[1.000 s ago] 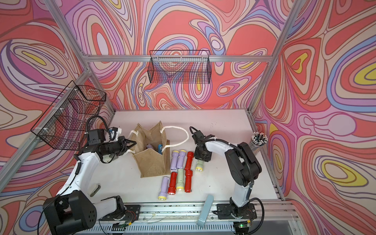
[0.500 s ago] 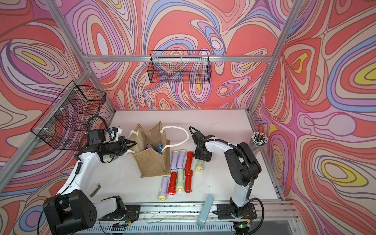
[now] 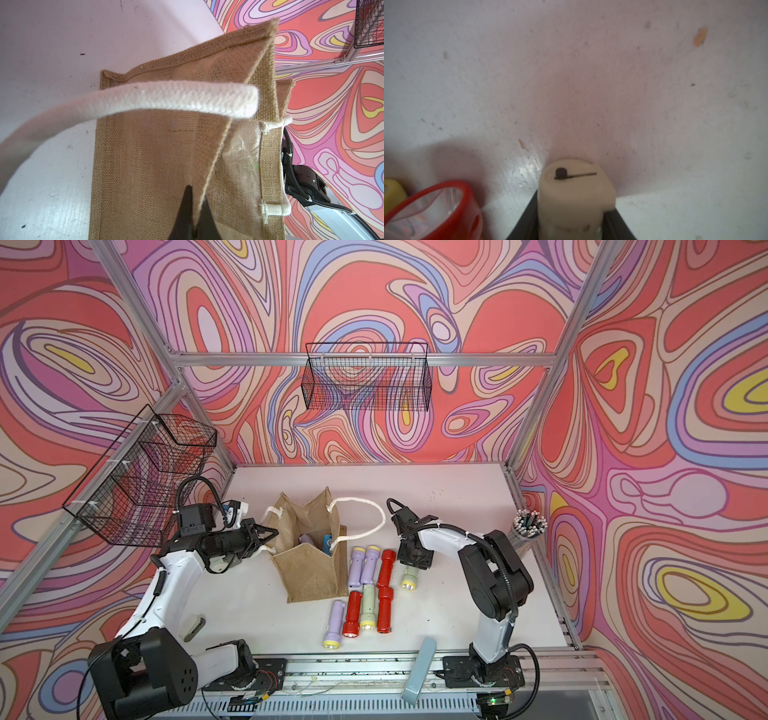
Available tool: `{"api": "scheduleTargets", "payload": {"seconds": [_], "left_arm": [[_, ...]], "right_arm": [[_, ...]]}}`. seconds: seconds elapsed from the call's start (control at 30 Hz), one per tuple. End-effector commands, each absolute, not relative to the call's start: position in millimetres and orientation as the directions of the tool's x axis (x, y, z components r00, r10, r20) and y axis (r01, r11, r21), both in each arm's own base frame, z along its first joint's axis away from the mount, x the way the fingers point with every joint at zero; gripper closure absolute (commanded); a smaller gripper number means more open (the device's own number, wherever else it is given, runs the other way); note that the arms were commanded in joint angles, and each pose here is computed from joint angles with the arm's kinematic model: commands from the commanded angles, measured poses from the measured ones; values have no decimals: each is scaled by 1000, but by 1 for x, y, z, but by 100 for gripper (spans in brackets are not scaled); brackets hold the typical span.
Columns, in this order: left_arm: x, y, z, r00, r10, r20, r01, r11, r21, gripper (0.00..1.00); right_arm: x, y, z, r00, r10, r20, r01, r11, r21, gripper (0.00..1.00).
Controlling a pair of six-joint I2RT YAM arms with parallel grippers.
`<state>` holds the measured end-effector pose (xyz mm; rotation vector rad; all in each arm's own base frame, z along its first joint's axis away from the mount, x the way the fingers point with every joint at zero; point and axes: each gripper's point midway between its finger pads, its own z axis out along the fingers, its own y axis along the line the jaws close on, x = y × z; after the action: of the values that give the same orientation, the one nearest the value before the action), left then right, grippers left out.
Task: Put the flashlights into the tote bags
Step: Pick up the flashlight from the center of the board.
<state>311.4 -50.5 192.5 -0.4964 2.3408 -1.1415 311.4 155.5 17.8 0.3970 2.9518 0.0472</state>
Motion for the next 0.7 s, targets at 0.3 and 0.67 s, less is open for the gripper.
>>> {"api": "scheduleTargets", "payload": {"seconds": [0.3,0.67], "left_arm": [[314,-45,194,-812,-516,-272,-121,605,-787,100],[314,-44,195,-811,-515,-278,-119,609,-784,100]], "right_arm": [[347,121,120,-912,133,-388,192,975,-117,88],[374,109,257,-732,124,-670,215,975,-55,87]]}}
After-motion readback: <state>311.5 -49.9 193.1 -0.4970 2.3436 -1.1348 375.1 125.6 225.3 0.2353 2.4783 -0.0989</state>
